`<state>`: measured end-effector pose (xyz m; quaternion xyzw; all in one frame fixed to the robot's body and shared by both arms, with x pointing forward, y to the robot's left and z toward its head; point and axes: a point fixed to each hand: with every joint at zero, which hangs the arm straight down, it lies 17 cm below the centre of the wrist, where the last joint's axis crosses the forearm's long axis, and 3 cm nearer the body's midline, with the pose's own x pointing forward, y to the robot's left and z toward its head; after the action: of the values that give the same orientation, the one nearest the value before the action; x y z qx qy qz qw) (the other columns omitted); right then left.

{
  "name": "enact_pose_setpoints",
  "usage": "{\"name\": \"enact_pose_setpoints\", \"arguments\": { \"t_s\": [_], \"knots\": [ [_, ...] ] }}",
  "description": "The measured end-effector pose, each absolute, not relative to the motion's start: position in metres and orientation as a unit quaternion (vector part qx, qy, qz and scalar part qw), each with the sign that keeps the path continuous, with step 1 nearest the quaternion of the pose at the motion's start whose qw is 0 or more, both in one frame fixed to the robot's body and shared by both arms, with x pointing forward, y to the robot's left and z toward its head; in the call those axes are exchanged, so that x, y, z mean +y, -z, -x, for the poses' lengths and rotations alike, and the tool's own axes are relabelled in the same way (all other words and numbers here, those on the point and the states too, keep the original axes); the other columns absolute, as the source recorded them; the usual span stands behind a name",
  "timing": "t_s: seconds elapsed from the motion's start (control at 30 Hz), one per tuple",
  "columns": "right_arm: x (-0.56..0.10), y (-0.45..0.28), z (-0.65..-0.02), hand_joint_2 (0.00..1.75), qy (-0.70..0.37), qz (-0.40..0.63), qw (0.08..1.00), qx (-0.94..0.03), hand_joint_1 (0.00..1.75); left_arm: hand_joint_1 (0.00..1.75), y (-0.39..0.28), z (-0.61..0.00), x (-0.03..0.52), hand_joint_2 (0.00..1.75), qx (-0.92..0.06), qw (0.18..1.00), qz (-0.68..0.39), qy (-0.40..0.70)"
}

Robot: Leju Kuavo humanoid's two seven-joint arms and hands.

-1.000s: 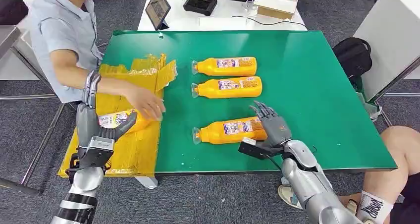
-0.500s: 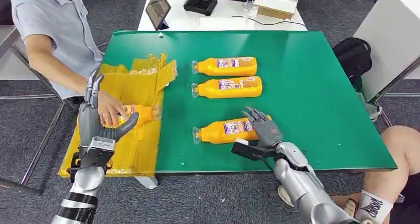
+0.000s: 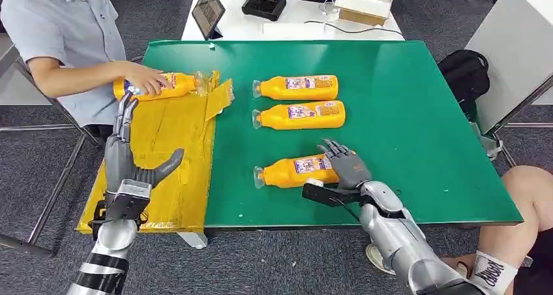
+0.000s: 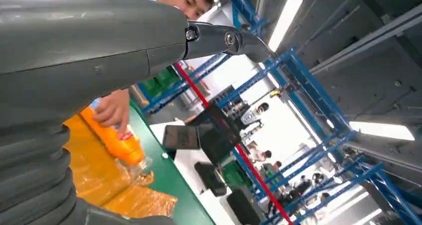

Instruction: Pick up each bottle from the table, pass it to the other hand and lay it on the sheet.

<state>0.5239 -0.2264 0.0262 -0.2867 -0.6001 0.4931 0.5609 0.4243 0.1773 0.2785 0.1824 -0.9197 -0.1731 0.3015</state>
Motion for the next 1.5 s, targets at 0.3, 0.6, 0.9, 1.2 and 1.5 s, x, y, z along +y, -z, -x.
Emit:
{"name": "enact_pose_setpoints", "arguments": {
  "t_s": [0.3,0.6,0.9,1.2,1.5],
  "knots": [
    [-0.24,-0.019,-0.536,1.75,-0.543,0.343,0.552,-0.532,0.72,0.0,-0.276,-0.429,0.178,1.75,-0.918,0.327,-0.152,0.164],
    [-0.254,-0.002,-0.536,1.75,-0.586,0.336,0.57,-0.467,1.73,0.0,-0.275,-0.428,0.179,1.75,-0.918,0.328,-0.147,0.166],
    [-0.264,0.001,-0.539,1.75,-0.597,0.333,0.573,-0.453,1.75,0.0,-0.275,-0.428,0.18,1.75,-0.919,0.326,-0.148,0.169],
    [-0.241,-0.007,-0.522,1.75,-0.498,0.202,0.611,-0.582,1.75,0.0,-0.278,-0.435,0.183,1.75,-0.921,0.348,-0.11,0.132],
    [-0.249,-0.024,-0.493,1.75,-0.356,0.183,0.625,-0.67,1.71,0.0,-0.268,-0.422,0.183,1.75,-0.916,0.397,-0.048,0.039]
  ]
}}
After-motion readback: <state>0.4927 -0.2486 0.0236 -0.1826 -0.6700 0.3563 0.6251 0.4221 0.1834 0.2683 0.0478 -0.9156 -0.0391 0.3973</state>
